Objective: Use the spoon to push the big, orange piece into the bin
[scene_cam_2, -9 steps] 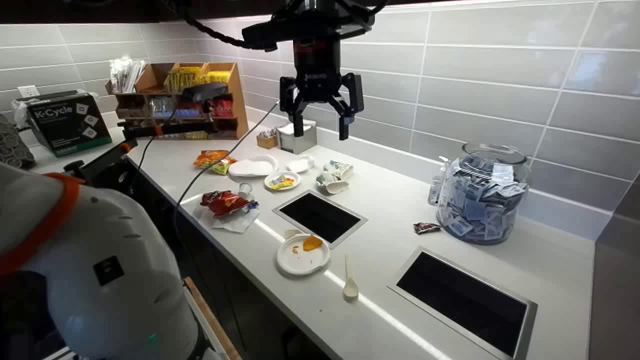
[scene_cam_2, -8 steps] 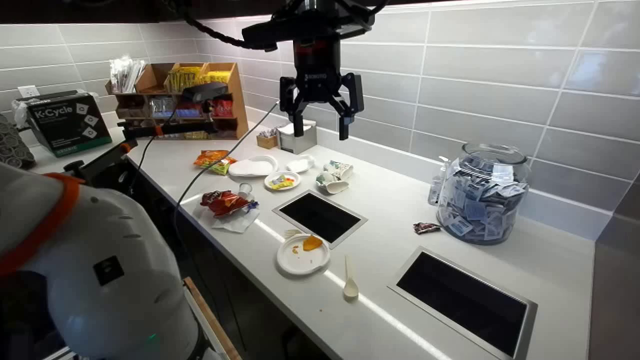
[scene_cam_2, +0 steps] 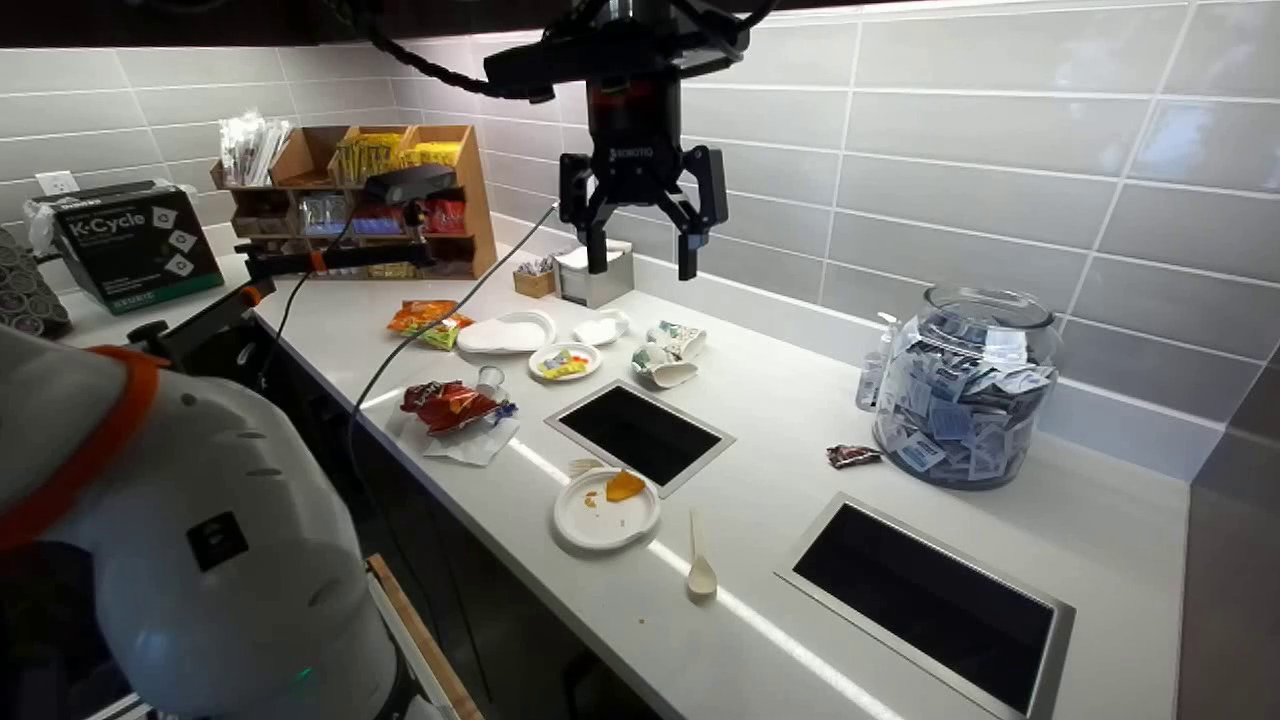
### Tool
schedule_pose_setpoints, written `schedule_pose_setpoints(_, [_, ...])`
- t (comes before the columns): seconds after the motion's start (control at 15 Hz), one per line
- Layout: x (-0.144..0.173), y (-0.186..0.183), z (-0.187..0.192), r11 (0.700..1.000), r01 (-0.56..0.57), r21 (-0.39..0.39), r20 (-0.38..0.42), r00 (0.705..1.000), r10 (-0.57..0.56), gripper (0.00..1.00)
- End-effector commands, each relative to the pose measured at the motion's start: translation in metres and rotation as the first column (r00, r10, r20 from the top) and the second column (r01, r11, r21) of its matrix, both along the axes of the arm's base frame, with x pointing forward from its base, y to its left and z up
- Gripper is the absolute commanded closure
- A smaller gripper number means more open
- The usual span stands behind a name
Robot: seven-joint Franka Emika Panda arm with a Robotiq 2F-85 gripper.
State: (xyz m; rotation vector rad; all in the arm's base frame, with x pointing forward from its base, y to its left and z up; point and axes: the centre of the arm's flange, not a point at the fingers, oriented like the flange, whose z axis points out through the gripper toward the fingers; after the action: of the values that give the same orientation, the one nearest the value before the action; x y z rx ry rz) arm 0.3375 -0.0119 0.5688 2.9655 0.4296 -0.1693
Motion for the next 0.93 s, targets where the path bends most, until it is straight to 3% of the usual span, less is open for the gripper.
schedule_pose_setpoints(0.0, [0.0, 0.0, 0.0, 1.0, 0.0, 0.0, 0.0, 1.0, 0.0, 0.0])
schedule_pose_setpoints(0.2, [0.014, 0.009, -0.029, 0.994, -0.085, 0.068, -0.002, 0.996, 0.085, 0.0])
schedule_pose_setpoints(0.4, [0.029, 0.032, -0.076, 0.962, -0.238, 0.135, 0.083, 0.97, 0.229, 0.0])
schedule_pose_setpoints(0.6, [0.035, 0.046, -0.111, 0.926, -0.357, 0.126, 0.157, 0.928, 0.337, 0.0])
schedule_pose_setpoints(0.87, [0.027, 0.036, -0.154, 0.907, -0.406, 0.116, 0.167, 0.908, 0.385, 0.0])
